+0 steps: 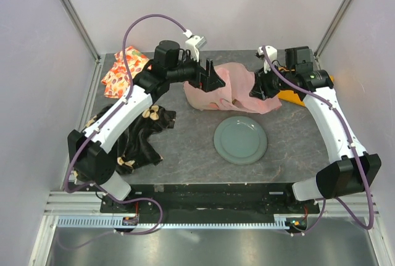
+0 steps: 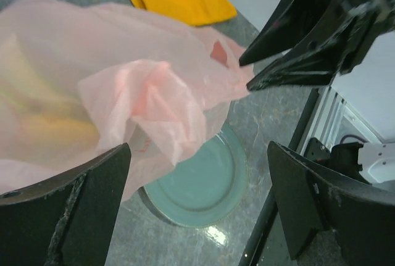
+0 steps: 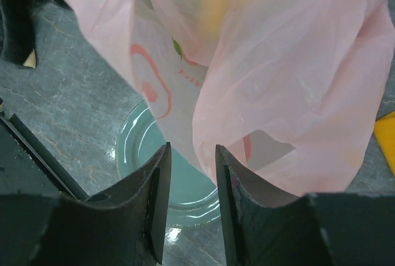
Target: Take the fake fruits out of the plastic bag
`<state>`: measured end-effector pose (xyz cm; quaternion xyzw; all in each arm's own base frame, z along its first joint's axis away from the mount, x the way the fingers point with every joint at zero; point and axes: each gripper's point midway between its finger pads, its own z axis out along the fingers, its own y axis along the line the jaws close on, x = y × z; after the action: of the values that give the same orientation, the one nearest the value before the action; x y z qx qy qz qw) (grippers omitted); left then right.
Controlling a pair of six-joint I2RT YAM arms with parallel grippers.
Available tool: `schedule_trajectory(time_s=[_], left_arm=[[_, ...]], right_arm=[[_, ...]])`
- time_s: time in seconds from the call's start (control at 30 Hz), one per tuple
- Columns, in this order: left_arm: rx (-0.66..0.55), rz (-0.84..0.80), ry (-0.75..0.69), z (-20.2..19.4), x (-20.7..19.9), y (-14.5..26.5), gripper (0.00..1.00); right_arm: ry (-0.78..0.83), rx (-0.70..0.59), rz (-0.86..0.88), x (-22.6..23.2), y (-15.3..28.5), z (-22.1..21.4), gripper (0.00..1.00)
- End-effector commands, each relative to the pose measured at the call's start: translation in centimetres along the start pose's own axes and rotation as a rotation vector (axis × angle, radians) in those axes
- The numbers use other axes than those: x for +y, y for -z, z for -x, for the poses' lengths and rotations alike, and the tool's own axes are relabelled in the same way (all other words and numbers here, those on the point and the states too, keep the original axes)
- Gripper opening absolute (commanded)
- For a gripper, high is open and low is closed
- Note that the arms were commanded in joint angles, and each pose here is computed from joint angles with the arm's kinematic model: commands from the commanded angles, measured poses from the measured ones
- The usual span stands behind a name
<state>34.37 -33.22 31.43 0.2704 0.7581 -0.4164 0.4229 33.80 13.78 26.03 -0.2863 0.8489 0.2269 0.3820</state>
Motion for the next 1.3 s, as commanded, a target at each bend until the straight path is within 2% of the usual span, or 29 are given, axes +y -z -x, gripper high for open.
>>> schedule_trajectory(time_s=[0.0,0.1,0.2,0.27,0.37,0.5,0.67,0.77,0.8,0.83,0.87,1.0,1.07,1.27], left_arm=[[-0.088,-0.052,-0.071,3.8,-2.2,1.8,0.99],[-0.145,-0.01,-0.127,5.3,-2.5,2.0,0.99],[-0.133,0.064,-0.218,5.5,-0.6,1.3,0.99],[-0.084,0.073,-0.266,4.4,0.6,0.2,0.99],[-0.047,0.023,-0.279,3.2,0.5,-0.7,0.99],[0.011,-0.015,-0.285,1.0,0.9,-2.0,0.99],[0.063,0.033,-0.286,-1.1,3.2,-3.5,0.96],[0.075,-0.03,-0.278,-1.5,2.5,-4.1,0.75],[0.073,-0.059,-0.29,-1.4,2.0,-4.0,0.42],[0.081,-0.097,-0.285,-1.8,1.3,-3.8,0.17],[0.081,-0.103,-0.283,-1.9,1.1,-3.6,0.02],[0.126,-0.157,-0.289,-3.9,-0.1,-1.8,0.02],[0.148,-0.173,-0.284,-5.2,-0.7,-0.3,0.02],[0.189,-0.206,-0.381,-8.3,-2.3,4.0,0.02]], right_arm=[[0.056,-0.007,0.08,1.2,0.0,0.4,0.4],[0.055,-0.012,0.116,1.9,0.2,0.3,0.4],[0.047,-0.007,0.129,2.5,0.6,-0.2,0.44],[0.042,-0.001,0.148,3.1,1.0,-0.5,0.48],[0.034,0.008,0.168,3.8,1.5,-0.9,0.48],[0.016,0.048,0.192,4.4,1.4,-2.6,0.44],[-0.025,0.115,0.231,4.7,-0.2,-5.0,0.41],[-0.064,0.165,0.258,4.7,-2.2,-6.0,0.41],[-0.071,0.172,0.259,4.7,-2.8,-6.0,0.4],[-0.093,0.167,0.234,3.9,-3.8,-5.6,0.4],[-0.103,0.165,0.216,3.4,-4.4,-5.3,0.39],[-0.102,0.146,0.168,1.2,-7.5,-3.5,0.4],[-0.091,0.179,0.08,-1.2,-9.8,-3.5,0.38],[-0.064,0.186,-0.079,-6.7,-14.6,-2.0,0.35]])
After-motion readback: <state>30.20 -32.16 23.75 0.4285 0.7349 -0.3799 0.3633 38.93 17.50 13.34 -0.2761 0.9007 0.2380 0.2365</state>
